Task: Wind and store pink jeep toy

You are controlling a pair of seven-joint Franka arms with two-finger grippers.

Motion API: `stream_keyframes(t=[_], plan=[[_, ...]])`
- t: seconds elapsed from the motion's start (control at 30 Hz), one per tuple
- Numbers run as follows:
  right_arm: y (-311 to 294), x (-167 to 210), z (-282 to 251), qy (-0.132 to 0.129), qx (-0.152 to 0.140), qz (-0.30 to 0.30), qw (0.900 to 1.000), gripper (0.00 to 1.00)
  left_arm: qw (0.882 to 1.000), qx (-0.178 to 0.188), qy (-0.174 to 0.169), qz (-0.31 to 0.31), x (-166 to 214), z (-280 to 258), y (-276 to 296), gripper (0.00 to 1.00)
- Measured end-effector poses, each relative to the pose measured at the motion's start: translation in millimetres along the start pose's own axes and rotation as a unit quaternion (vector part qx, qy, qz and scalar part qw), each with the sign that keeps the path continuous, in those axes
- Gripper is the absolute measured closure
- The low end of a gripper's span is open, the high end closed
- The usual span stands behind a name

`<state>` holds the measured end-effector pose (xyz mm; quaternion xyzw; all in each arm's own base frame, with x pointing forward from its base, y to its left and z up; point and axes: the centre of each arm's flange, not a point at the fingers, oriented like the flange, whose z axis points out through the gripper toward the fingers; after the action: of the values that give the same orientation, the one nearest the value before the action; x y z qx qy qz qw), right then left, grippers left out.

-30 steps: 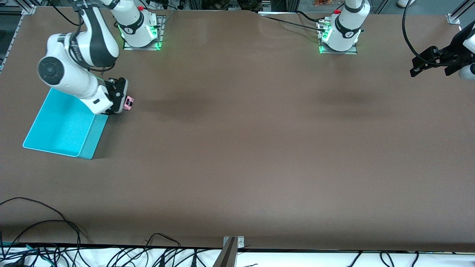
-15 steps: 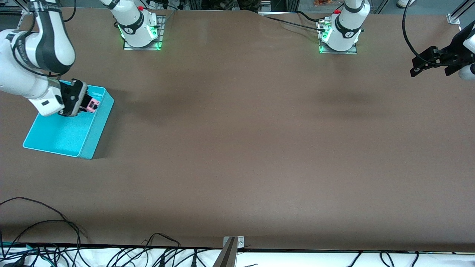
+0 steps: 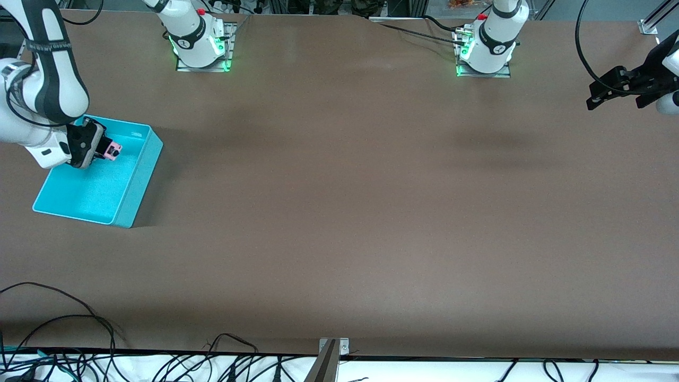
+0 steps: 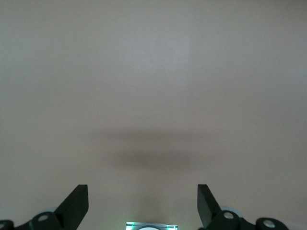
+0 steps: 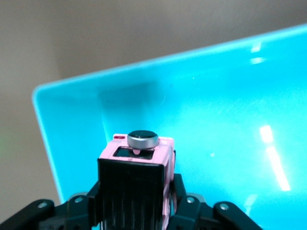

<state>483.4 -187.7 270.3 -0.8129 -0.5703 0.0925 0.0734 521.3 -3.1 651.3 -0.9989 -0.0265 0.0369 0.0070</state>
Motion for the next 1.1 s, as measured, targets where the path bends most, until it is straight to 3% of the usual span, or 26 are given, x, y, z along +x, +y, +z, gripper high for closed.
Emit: stream_keyframes(t=[0.33,0.63,0.83,0.93,1.1], plan=[[9.3,-11.1,54.1,-0.013,0.020,-0.004,1.000,0.44,1.000,0.000,0.000,0.000,0.0,0.0,-0.4,0.00],[10.3,-9.4,69.8,-0.005,0.030,0.006,1.000,0.42,1.000,0.000,0.000,-0.001,0.0,0.0,-0.5,0.00],[12.5,-7.1,65.7,-0.002,0.025,0.006,1.000,0.11,1.000,0.000,0.000,-0.001,0.0,0.0,-0.6,0.00],[16.2,-4.6,58.2,-0.002,0.019,0.002,1.000,0.01,1.000,0.000,0.000,-0.001,0.1,0.1,-0.6,0.00],[26.0,5.6,31.5,0.002,0.022,-0.007,1.000,0.00,1.000,0.000,-0.001,-0.001,0.1,0.5,-0.6,0.00]])
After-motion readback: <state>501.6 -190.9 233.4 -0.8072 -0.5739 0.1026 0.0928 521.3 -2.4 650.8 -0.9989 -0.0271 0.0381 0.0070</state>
